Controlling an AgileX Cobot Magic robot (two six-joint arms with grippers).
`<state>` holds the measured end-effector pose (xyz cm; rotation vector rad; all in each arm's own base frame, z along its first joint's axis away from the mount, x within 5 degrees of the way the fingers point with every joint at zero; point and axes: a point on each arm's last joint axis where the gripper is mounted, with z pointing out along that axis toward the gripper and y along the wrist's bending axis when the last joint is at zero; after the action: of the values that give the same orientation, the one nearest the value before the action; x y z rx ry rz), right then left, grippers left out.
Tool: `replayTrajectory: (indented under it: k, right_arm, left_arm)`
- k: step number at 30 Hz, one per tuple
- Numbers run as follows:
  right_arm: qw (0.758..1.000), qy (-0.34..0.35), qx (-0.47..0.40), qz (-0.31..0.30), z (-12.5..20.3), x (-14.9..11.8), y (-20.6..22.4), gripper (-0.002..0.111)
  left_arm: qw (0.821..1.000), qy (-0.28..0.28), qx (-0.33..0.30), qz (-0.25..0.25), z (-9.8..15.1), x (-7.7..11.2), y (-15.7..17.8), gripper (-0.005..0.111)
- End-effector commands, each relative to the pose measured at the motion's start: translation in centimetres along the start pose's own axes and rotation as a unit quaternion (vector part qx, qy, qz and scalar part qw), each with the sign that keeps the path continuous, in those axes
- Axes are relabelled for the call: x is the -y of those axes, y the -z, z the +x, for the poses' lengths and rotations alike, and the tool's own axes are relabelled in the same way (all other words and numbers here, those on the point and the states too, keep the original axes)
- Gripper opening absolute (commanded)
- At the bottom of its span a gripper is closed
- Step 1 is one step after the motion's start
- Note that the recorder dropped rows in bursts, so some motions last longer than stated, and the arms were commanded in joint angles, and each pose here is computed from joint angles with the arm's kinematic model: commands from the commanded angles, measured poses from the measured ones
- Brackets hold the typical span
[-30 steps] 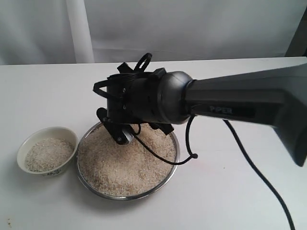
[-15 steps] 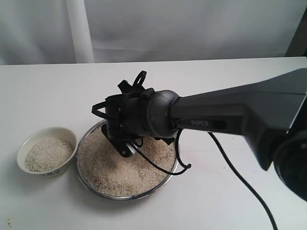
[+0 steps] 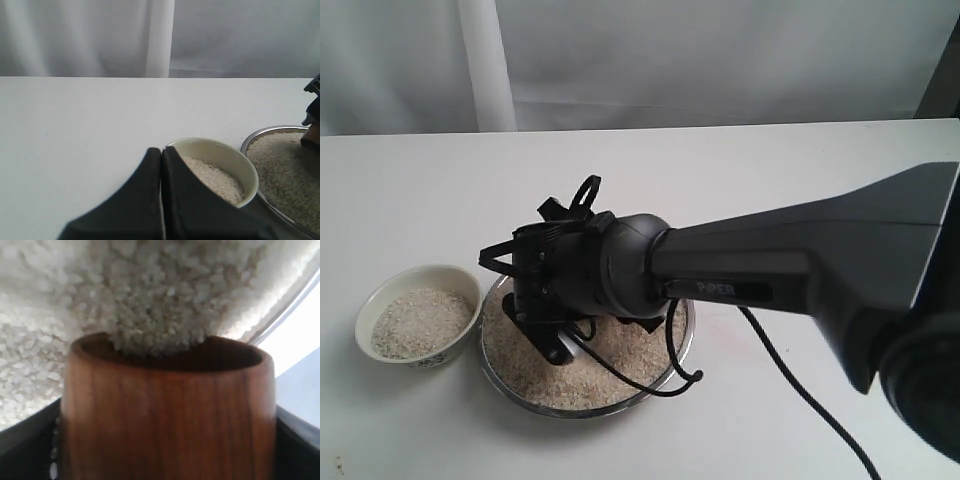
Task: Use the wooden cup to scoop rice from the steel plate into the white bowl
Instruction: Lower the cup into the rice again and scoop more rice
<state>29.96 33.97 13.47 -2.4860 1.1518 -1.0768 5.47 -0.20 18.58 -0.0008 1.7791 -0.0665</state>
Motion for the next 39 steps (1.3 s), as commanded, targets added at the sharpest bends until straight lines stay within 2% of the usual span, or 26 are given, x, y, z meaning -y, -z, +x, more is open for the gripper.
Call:
replayTrajectory:
  k: [1,3,9,14,26,30,39]
  right_arm:
    - [1.000,-0.006,0.015,-0.004,-0.5,-0.1,0.5,0.000]
    - [0.999,-0.023,0.034,-0.012,-0.9,-0.2,0.5,0.000]
    - [0.987,-0.139,0.076,-0.016,-1.1,0.2,1.3,0.000]
    - [0.977,-0.187,0.093,-0.035,-1.0,0.1,1.8,0.000]
    - [0.952,-0.263,0.140,-0.074,-1.1,-0.1,1.3,0.000]
    - [0.936,-0.299,0.163,-0.086,-0.9,0.0,0.8,0.000]
    - [0.920,-0.326,0.196,-0.094,-0.9,-1.8,-1.1,0.000]
  left_arm:
    - [1.000,0.005,0.005,0.004,-0.2,0.1,0.0,0.000]
    - [1.000,0.005,0.005,0.004,-0.2,0.1,0.0,0.000]
    - [1.000,0.005,0.005,0.004,-0.2,0.1,0.0,0.000]
    - [1.000,0.005,0.005,0.004,-0.2,0.1,0.0,0.000]
    - [1.000,0.005,0.005,0.004,-0.2,0.1,0.0,0.000]
    - [1.000,0.005,0.005,0.004,-0.2,0.1,0.0,0.000]
    - [1.000,0.005,0.005,0.004,-0.2,0.1,0.0,0.000]
